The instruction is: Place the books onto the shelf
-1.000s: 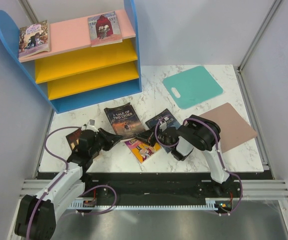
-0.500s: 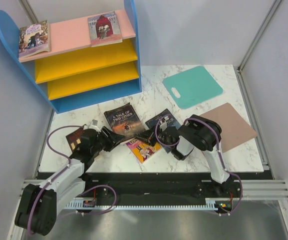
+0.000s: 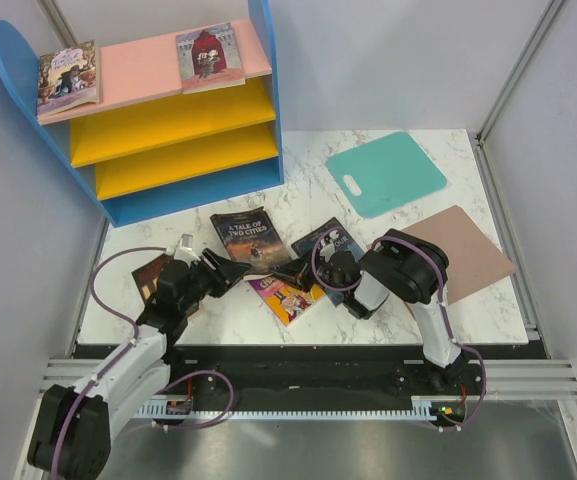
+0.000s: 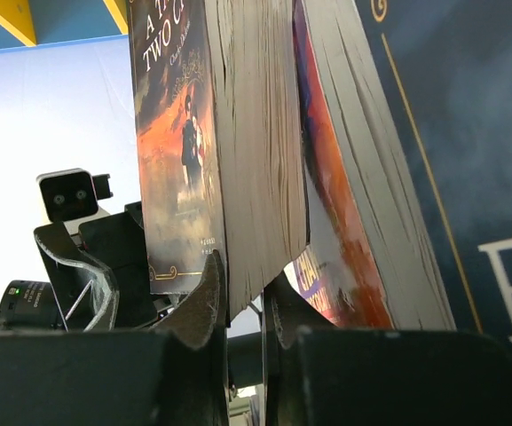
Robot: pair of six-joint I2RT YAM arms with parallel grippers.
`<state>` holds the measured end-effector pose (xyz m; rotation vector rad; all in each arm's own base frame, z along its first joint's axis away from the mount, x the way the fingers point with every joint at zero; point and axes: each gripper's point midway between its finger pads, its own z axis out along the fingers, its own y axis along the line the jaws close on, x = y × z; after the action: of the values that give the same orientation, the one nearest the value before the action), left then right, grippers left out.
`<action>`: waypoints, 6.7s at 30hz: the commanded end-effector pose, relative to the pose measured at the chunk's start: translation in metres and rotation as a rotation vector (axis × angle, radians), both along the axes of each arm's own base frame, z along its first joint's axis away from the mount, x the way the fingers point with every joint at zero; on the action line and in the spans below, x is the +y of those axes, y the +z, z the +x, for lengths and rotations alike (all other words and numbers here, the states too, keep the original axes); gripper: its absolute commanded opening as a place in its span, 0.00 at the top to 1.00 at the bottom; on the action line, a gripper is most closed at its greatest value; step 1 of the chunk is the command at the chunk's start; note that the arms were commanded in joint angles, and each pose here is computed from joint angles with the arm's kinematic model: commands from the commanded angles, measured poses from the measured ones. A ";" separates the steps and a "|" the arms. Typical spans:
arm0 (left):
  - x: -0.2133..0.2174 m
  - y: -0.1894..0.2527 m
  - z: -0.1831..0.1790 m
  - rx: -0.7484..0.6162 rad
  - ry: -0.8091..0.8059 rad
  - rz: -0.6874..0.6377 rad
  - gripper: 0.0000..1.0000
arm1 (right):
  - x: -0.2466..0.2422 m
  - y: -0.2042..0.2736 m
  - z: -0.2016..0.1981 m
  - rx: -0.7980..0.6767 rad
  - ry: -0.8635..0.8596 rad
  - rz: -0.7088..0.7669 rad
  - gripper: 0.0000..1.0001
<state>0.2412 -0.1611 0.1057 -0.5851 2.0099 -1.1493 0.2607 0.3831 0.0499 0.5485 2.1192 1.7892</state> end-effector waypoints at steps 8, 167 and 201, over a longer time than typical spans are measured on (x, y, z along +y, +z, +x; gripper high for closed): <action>-0.025 0.040 0.019 -0.139 -0.114 -0.044 0.51 | 0.014 0.107 -0.019 -0.350 0.081 0.299 1.00; 0.053 0.302 0.247 -0.448 0.005 -0.455 0.98 | 0.022 0.036 -0.055 -0.356 0.261 0.154 0.02; 0.044 0.286 0.281 -0.391 0.044 -0.349 0.46 | 0.021 0.034 -0.056 -0.344 0.264 0.153 0.02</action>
<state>0.5343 -0.1165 0.3340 -0.6868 1.5738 -1.5381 0.2140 0.4113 0.0825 0.1214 2.0570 2.0168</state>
